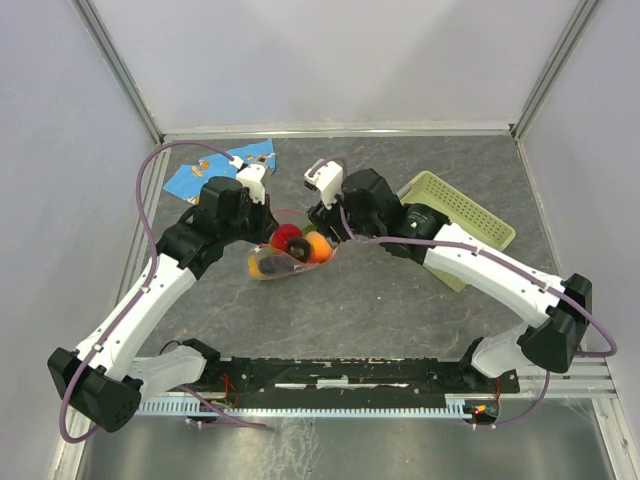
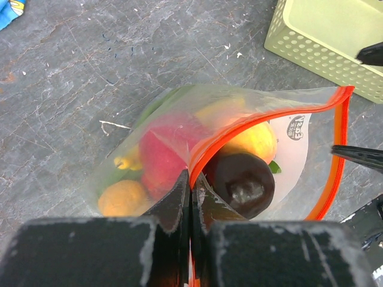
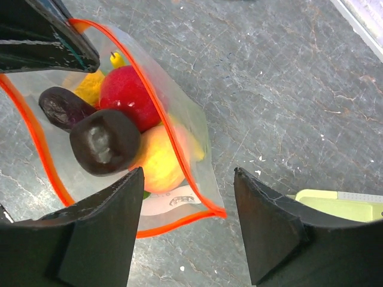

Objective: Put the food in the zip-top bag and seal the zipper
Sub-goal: Zip the zipper food storage bag at the center of the board.

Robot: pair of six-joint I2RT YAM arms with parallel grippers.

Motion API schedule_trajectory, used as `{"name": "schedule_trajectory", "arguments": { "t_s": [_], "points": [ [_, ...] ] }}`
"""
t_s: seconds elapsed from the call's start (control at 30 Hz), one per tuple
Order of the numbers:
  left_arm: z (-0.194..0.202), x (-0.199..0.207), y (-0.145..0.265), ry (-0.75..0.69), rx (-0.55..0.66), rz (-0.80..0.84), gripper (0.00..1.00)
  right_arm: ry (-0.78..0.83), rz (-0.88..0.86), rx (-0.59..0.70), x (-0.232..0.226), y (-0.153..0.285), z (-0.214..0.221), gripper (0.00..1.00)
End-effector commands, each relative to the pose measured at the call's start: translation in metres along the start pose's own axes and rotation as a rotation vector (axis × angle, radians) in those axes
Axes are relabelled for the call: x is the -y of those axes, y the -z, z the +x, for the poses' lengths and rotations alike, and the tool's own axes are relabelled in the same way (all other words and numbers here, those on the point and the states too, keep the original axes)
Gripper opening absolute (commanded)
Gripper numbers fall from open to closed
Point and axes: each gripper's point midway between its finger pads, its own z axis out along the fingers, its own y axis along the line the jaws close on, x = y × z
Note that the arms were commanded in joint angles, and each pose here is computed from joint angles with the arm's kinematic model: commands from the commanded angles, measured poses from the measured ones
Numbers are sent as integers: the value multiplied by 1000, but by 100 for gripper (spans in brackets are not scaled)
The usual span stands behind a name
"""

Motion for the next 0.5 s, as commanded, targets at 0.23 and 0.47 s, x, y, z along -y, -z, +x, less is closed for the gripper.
{"name": "schedule_trajectory", "arguments": {
  "t_s": [0.23, 0.47],
  "points": [
    [-16, 8, 6, -43, 71, 51, 3, 73, -2, -50, 3, -39, 16, 52],
    [-17, 10, 10, -46, 88, 64, 3, 45, 69, -30, 21, -15, 9, 4]
  ]
}}
